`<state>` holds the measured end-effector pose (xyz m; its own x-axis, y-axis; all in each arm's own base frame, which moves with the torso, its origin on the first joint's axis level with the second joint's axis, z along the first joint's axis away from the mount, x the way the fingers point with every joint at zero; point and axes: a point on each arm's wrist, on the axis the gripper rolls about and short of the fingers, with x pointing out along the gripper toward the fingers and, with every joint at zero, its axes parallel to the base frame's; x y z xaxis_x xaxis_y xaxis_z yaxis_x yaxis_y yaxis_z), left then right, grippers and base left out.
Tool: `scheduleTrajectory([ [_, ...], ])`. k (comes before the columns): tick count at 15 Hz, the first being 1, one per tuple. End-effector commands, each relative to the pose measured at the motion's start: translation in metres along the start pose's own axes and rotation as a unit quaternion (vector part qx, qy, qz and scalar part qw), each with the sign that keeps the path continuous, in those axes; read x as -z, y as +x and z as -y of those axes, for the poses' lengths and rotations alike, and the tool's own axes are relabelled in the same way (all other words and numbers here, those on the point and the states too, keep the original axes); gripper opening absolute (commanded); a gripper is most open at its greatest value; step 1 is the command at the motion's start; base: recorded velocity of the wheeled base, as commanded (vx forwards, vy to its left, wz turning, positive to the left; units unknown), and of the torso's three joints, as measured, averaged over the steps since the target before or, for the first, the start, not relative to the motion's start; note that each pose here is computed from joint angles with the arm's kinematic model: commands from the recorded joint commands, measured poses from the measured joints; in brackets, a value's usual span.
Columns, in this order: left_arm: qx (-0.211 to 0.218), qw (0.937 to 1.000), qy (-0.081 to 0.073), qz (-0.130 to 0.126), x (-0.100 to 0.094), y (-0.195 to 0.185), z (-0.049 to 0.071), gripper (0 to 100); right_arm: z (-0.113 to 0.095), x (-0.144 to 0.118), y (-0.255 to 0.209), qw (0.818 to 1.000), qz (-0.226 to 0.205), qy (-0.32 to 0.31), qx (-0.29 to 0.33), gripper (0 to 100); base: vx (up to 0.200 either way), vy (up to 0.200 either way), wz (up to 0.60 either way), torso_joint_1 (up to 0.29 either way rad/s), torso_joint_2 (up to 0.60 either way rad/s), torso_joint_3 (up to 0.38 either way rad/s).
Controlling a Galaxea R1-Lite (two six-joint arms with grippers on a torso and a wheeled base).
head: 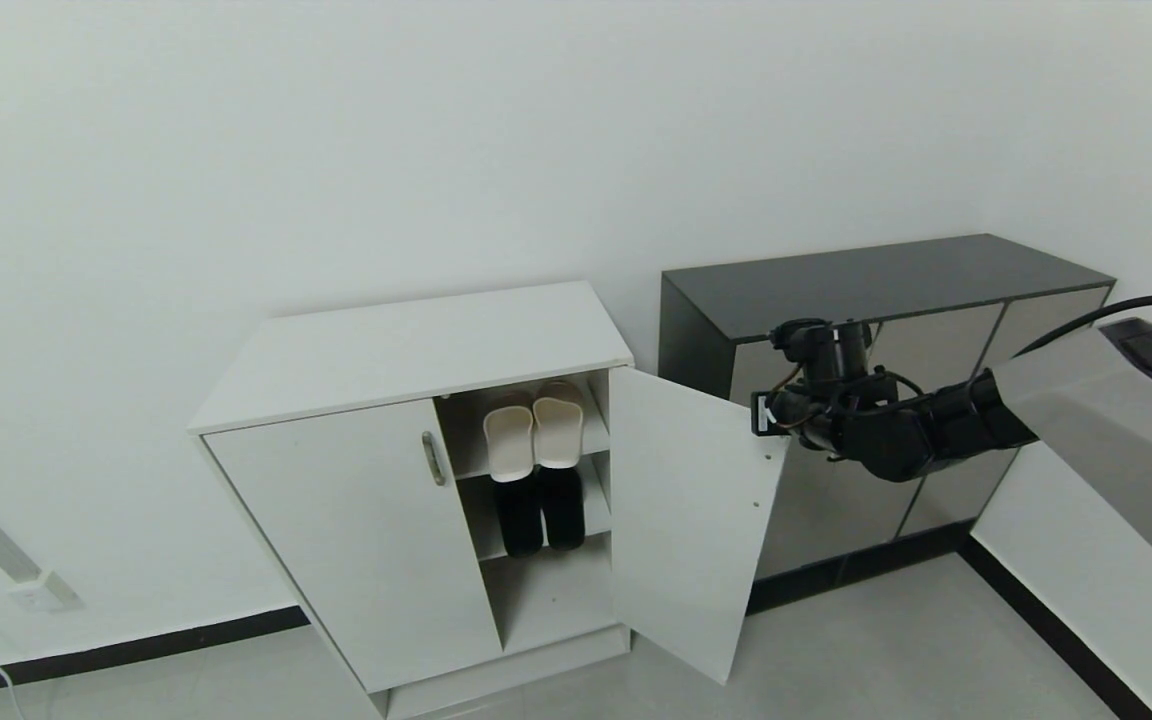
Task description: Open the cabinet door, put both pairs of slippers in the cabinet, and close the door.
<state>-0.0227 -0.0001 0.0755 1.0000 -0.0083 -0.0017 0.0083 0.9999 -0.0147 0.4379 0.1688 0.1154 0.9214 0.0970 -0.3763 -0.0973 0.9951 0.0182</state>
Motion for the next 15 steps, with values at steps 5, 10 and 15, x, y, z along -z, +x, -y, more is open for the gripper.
scheduleTrajectory([
  [5,0.0,1.0,0.0,0.0,0.0,0.0,0.0,0,0.0,0.005,0.002,1.0,-0.008,-0.002,0.001,0,0.0,0.0,0.0,0.0,0.0,0.0],
  [10,0.0,1.0,0.0,0.0,0.0,0.0,0.0,0,-0.002,0.01,0.001,1.0,-0.014,-0.004,0.0,0,0.0,0.0,0.0,0.0,0.0,0.0],
  [15,0.0,1.0,0.0,0.0,0.0,0.0,0.0,0,-0.014,0.018,-0.009,1.0,-0.027,-0.005,-0.014,0,0.0,0.0,0.0,0.0,0.0,0.0],
])
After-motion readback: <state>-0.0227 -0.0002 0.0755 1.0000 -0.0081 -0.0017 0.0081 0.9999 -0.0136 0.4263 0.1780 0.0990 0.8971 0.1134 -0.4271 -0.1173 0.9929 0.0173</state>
